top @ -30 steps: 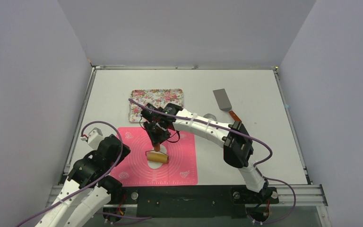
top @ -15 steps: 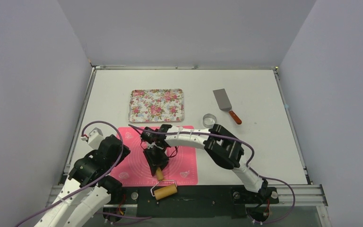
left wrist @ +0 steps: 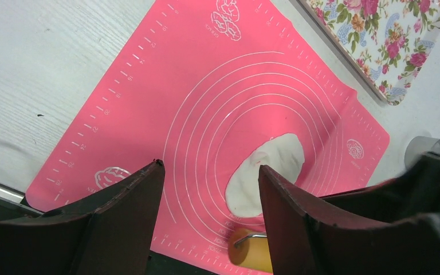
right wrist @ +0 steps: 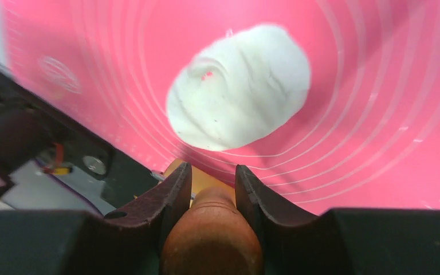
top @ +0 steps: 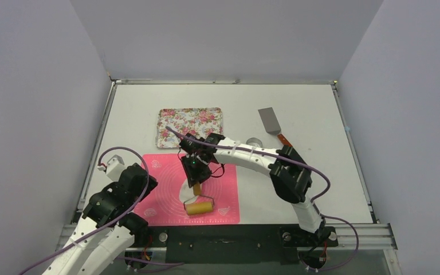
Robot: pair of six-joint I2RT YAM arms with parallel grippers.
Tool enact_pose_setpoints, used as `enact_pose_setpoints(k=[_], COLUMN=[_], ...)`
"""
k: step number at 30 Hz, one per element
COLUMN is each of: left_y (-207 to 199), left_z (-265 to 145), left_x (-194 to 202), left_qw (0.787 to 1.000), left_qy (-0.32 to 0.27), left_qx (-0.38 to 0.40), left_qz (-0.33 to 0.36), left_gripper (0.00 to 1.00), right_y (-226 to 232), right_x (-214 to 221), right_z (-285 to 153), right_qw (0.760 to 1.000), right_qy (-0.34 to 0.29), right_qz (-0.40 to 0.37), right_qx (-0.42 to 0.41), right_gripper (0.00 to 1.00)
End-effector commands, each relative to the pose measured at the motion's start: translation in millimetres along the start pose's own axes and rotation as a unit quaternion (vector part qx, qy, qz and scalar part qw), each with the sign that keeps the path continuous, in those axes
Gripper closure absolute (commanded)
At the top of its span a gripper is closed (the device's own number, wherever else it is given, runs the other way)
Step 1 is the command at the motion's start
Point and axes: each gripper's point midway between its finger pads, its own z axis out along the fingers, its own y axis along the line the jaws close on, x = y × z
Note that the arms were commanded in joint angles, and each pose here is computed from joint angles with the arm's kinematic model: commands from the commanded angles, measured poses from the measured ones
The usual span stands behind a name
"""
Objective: Roll out the dumpling wrappers from the dough
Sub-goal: Flatten out the dough on the work surface.
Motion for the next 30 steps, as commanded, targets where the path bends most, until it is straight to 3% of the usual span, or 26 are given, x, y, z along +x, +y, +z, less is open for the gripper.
enact_pose_setpoints(k=[1,7,13,17,23,30], left_y=[-8,-8,-7,-7,-7,-6], left_z=[-8,-9,-10,-9,-9,-10], left_x=[-13,-14,-15,-15,-15,-15], left_qw=[0.999,0.999,0.999,0.999,0.999,0.999], left_qy=[-0.021,-0.025,-0.027,-0.027,-0.027,-0.028], left_qx=[0.019,0.026,0.028,0.025,0.025,0.027], left_qz=[-0.021,-0.026,-0.03,-0.028,-0.027,-0.03], left_gripper=[0.41,0.41,0.41,0.41,0.41,0.41], right_y=[35,20,8,12,13,3], right_x=[-60,-106,-103,-100,-73,-69], right_z=[-98,-143,-119,-96,-55,-41], right_qw=[0.983,0.945,0.914,0.911,0.928,0.926], right_qy=[-0.176,-0.325,-0.388,-0.387,-0.34,-0.339], right_qz=[-0.008,0.024,-0.018,-0.026,-0.053,-0.049], right_qx=[-0.058,-0.006,0.113,0.138,0.146,0.16], right_gripper=[1.0,1.0,1.0,1.0,1.0,1.0])
